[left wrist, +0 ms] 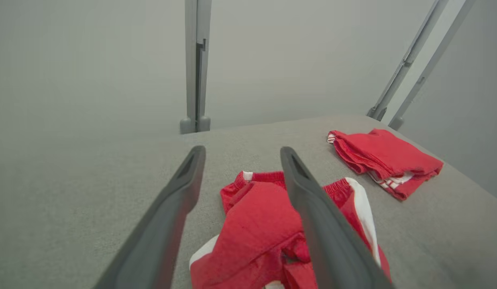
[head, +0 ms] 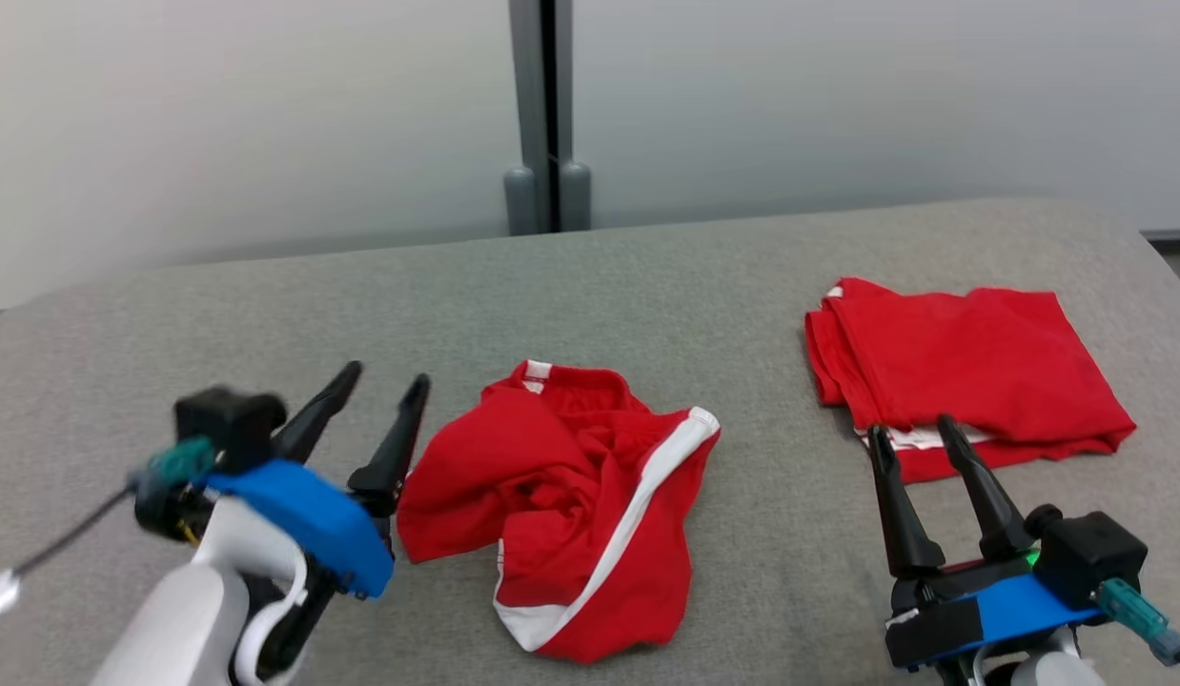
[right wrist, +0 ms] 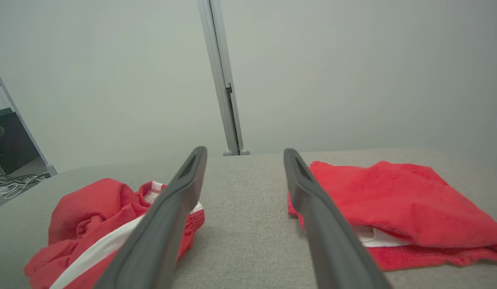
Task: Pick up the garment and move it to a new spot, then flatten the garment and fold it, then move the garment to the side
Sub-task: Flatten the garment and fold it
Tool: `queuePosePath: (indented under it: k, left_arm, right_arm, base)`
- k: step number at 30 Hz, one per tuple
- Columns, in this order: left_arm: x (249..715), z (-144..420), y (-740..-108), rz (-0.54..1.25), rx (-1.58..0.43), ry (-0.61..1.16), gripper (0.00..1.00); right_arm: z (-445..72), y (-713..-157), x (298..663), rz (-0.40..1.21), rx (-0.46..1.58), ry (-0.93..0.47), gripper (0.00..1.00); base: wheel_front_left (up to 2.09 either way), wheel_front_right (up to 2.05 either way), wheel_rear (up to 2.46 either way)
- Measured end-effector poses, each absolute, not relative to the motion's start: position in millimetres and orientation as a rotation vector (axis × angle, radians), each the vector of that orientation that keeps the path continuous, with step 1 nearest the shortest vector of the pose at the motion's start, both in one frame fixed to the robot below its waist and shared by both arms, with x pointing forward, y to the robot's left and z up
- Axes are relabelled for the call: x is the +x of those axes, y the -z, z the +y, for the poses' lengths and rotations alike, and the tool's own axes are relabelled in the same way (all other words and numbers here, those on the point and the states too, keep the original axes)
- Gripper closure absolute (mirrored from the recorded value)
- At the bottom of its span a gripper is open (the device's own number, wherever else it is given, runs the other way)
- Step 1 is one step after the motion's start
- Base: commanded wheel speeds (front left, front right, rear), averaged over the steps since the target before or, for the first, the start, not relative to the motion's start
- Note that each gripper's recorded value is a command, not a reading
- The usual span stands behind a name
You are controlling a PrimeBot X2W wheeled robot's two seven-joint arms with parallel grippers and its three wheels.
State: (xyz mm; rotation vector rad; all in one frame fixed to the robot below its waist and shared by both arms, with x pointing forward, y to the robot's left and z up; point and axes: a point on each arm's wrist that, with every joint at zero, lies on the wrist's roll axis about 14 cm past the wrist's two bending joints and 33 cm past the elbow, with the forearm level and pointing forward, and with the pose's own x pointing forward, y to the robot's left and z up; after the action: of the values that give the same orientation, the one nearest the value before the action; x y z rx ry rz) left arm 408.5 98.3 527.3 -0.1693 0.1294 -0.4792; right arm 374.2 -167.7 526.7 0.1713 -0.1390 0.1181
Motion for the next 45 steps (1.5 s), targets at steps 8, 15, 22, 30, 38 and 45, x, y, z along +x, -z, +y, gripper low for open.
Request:
queuePosePath:
  k: [8, 15, 22, 30, 38, 45]
  left_arm:
    - [429.0, 52.4, -485.1, 0.584, -0.073, 0.738, 0.00]
    - [431.9, 43.2, -438.1, 0.927, -0.030, 0.822, 0.00]
    - [411.9, 43.0, -409.5, 1.164, 0.025, 0.863, 0.00]
    - [412.3, 30.9, -423.7, 1.087, 0.070, 0.923, 1.00]
    - [467.5, 48.2, -449.9, 0.909, 0.156, 0.850, 1.00]
    - [544.0, 67.0, -458.2, 0.749, 0.256, 0.740, 1.00]
  right_arm:
    - [-187.4, -519.1, 379.2, -0.119, 0.184, -0.049, 0.00]
    - [-205.6, -511.8, 377.7, -0.099, 0.192, 0.016, 0.00]
    - [-219.0, -508.6, 369.0, -0.089, 0.189, 0.063, 0.00]
    - [-218.0, -509.9, 370.0, -0.093, 0.194, 0.061, 0.00]
    - [-213.7, -507.8, 379.8, -0.088, 0.197, 0.047, 0.00]
    - [-214.1, -493.0, 394.5, -0.046, 0.194, 0.048, 0.00]
  base:
    - [0.00, 0.00, 0.00]
    - [0.00, 0.00, 0.00]
    - [0.00, 0.00, 0.00]
    - [0.00, 0.00, 0.00]
    - [0.00, 0.00, 0.00]
    - [0.00, 0.00, 0.00]
